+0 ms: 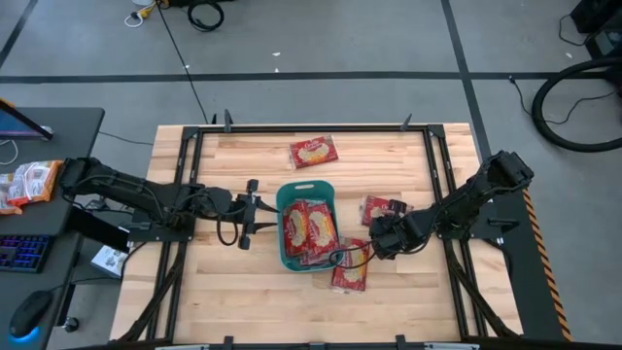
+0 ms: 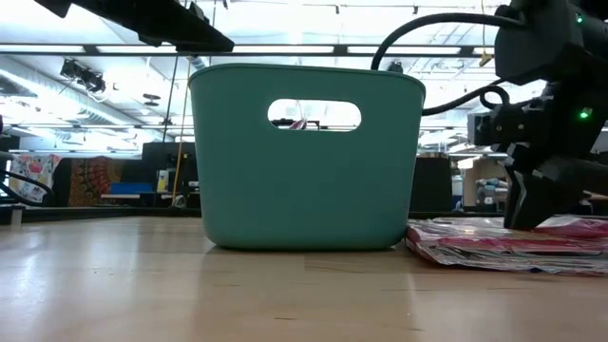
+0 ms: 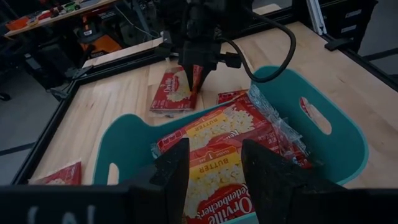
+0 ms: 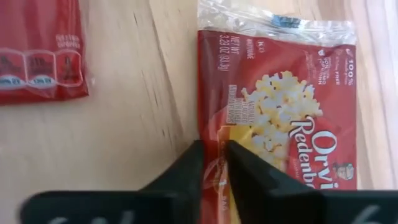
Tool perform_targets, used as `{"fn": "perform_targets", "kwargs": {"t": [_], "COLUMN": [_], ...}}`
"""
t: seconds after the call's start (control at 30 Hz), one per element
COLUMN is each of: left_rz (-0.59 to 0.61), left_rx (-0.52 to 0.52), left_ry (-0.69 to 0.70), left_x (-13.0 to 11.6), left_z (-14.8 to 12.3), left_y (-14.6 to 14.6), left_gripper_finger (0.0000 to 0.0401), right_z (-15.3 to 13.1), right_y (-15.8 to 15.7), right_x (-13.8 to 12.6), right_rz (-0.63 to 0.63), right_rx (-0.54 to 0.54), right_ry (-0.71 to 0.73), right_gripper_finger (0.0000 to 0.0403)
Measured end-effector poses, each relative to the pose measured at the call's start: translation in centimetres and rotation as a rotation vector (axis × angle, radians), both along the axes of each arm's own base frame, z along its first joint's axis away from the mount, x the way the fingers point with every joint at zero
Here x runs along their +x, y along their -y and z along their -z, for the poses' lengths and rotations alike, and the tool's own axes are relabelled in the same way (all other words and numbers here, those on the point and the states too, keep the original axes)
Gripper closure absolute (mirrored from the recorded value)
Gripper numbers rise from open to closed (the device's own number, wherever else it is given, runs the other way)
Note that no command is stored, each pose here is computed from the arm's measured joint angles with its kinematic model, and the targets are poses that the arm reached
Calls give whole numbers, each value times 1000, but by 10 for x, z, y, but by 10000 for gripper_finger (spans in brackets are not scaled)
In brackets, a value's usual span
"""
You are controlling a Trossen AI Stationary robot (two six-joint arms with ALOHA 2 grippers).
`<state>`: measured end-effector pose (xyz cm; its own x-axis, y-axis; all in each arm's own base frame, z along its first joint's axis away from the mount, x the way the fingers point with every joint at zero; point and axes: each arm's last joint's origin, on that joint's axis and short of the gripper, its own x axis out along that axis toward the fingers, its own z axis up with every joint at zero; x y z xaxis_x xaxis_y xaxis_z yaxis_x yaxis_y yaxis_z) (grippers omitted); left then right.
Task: Sort popcorn bags into baskets
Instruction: Put the red popcorn bag into the green bin
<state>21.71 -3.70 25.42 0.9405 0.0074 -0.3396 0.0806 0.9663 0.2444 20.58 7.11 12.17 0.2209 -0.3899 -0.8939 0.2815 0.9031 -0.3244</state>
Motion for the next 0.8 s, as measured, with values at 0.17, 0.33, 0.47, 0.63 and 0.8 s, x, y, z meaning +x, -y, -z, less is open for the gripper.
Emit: {"fn": "perform_targets", "kwargs": {"t": [0.17, 0.33, 0.47, 0.63, 0.8], "left_rz": [0, 1, 1, 2, 2], "left_rx": [0, 0, 2, 11, 7], "left_ry": [-1, 0, -11, -19, 13], "left_x": [0, 0, 2, 7, 21], "left_z": [0, 0, 2, 6, 11], "left_y": [0, 0, 0, 1, 4], "left_gripper_finger": [251, 251, 251, 251, 251], "right_z": [1, -7, -18, -29, -38], "right_y": [1, -1, -3, -5, -7], "right_x": [-2, 3, 9, 14, 20], "right_rz": [-30, -44, -64, -68, -41], "right_rx": [-16, -18, -31, -50, -39], "right_ry": [-35, -49, -61, -69, -44], "right_gripper_finger": [394, 397, 398, 400, 400]}}
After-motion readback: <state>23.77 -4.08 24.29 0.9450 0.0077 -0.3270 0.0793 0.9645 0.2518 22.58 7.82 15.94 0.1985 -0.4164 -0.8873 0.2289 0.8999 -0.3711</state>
